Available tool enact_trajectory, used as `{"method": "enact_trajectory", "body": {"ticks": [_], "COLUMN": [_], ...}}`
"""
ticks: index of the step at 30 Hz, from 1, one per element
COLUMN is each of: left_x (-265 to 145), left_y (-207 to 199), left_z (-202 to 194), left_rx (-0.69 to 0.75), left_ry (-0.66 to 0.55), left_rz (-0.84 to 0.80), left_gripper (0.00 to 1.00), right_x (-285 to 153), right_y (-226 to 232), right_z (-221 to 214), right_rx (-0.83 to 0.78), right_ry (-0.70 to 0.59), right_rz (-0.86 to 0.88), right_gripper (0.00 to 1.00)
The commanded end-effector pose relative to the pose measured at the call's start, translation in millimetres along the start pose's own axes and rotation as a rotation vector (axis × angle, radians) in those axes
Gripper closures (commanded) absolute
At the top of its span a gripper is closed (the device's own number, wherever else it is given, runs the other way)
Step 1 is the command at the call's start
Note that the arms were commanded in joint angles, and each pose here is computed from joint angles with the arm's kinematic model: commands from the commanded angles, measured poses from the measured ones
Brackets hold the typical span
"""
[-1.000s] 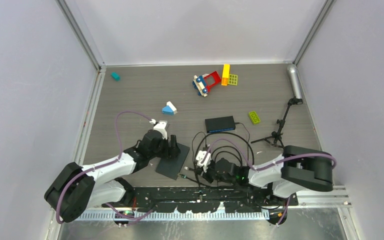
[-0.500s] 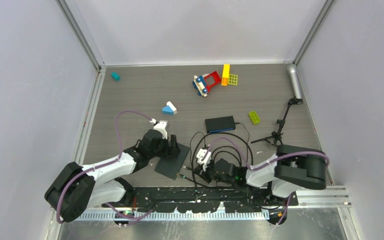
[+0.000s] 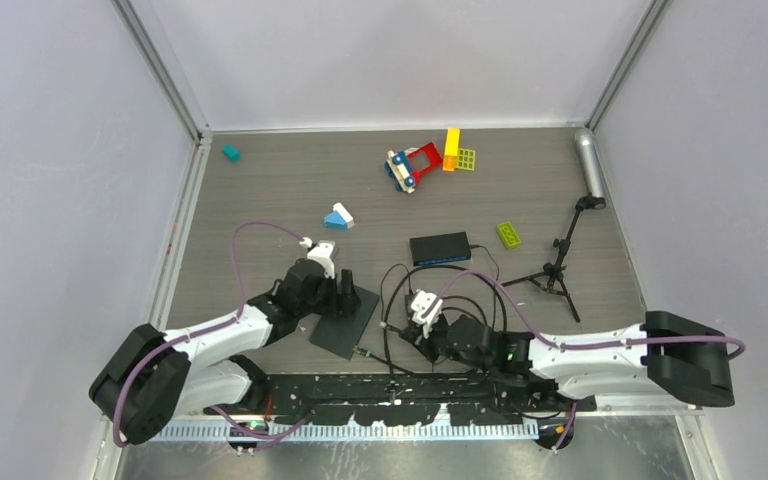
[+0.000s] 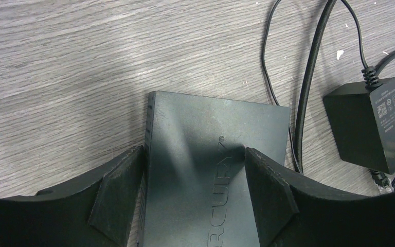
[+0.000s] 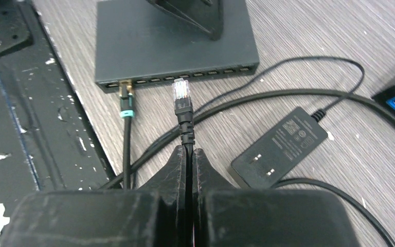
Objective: Insert the plug into the switch port
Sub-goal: Insert the connector into the switch port.
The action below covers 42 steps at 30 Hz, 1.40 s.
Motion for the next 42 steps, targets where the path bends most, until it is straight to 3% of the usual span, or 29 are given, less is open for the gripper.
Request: {"method": "enact_trajectory", "body": {"ticks": [1,7,13,19,35,42], "left_x": [-1.4,-11.8,-42.6,-62.5,-63.0,-61.3], "left_y": [-7.0,12.0,33.2,39.3,36.0,37.1], "left_z": [10.2,11.5,18.3,24.4,34.2,34.5], "left_rx": [-0.002,-0.097,-0.187,-0.216,-0.186,-0.172], "left_ry": [-0.021,-0.066,-0.149,-0.232,-0.235,-0.238], "left_rz": [-0.025,0.103,0.241,0.259,0.253,0.256], "left_gripper": [0.28,0.21,0.19,0.19,0.19,0.19], "right_x": [3.5,32.5,61.9,74.5,43.5,22.2], "right_y": [25.2,49.1,50.4,39.1,-8.6,-10.9], "right_z": [35.8,41.0,28.6,-7.0,-55.5,-54.2], "right_rx": [-0.033,-0.068,-0.043,0.017,0.393,0.404], "right_ry": [-0.197,-0.243,-0.3,-0.234,-0.172,-0.183], "right_rz": [0.15,0.25,0.241,0.173,-0.123,-0.18], "right_gripper": [1.0,1.0,0.99,1.0,1.0,0.99]}}
Point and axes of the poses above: each gripper's point midway between its finger pads, its own x axis out along the fingers, its own y axis along the line the jaws close on, z = x × y, the point moved 2 cm from there along -x, back along the fingers, and after that the axes turned 8 degrees about x, right-handed, at the moved point
